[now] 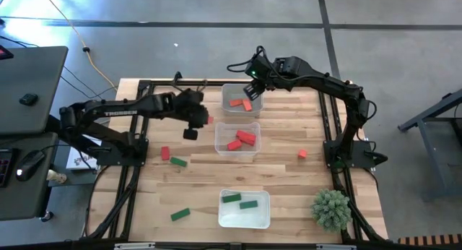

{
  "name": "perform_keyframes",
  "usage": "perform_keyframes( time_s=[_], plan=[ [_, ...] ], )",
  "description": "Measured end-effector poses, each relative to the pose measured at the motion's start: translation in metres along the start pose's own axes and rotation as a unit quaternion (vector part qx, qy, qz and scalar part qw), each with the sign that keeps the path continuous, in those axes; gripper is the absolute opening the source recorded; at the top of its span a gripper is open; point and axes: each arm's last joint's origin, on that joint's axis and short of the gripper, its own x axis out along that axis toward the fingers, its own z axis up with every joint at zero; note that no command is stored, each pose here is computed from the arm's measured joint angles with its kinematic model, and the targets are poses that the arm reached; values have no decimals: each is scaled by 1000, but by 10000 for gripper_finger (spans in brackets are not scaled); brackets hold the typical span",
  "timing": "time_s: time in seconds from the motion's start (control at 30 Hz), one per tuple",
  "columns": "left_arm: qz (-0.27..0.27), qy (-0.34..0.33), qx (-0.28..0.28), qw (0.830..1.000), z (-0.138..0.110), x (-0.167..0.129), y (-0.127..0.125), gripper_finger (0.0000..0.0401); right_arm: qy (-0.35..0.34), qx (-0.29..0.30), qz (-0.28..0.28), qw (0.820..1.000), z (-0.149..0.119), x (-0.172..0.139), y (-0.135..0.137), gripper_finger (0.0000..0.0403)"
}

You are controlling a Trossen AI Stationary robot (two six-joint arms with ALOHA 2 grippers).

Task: Sort & place blocks by color
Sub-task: Put the orange block into the gray bin

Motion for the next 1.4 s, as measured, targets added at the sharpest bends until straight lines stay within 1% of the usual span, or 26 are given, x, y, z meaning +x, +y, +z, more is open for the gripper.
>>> perform_keyframes(
  time_s=[0.23,0.33,0.47,0.63,0.7,0.83,0.97,1.1,1.27,1.4],
  plan=[
    [71,-66,-25,995,11,-12,29,109,-13,-25,-30,999,1,0,-2,160],
    [111,-106,-40,987,17,-17,43,110,-19,-41,-46,998,1,0,-2,160],
    [157,-157,-69,972,24,-26,61,110,-26,-66,-68,995,2,0,-4,160],
    [189,-195,-91,958,23,-34,77,110,-34,-87,-97,991,3,0,-6,160],
    [191,-211,-94,954,22,-35,83,110,-34,-88,-102,990,4,1,-8,160],
    [183,-244,-128,944,18,-30,96,110,-31,-78,-108,991,7,4,-15,160],
    [177,-253,-150,939,12,-19,107,110,-27,-68,-116,991,10,8,-24,160],
    [161,-245,-158,943,13,-6,115,110,-21,-56,-118,991,13,12,-33,160],
    [146,-250,-154,945,31,2,133,110,-17,-43,-128,991,16,16,-44,160],
    [135,-221,-161,952,35,21,148,110,-12,-34,-129,991,18,19,-51,160]
  ],
)
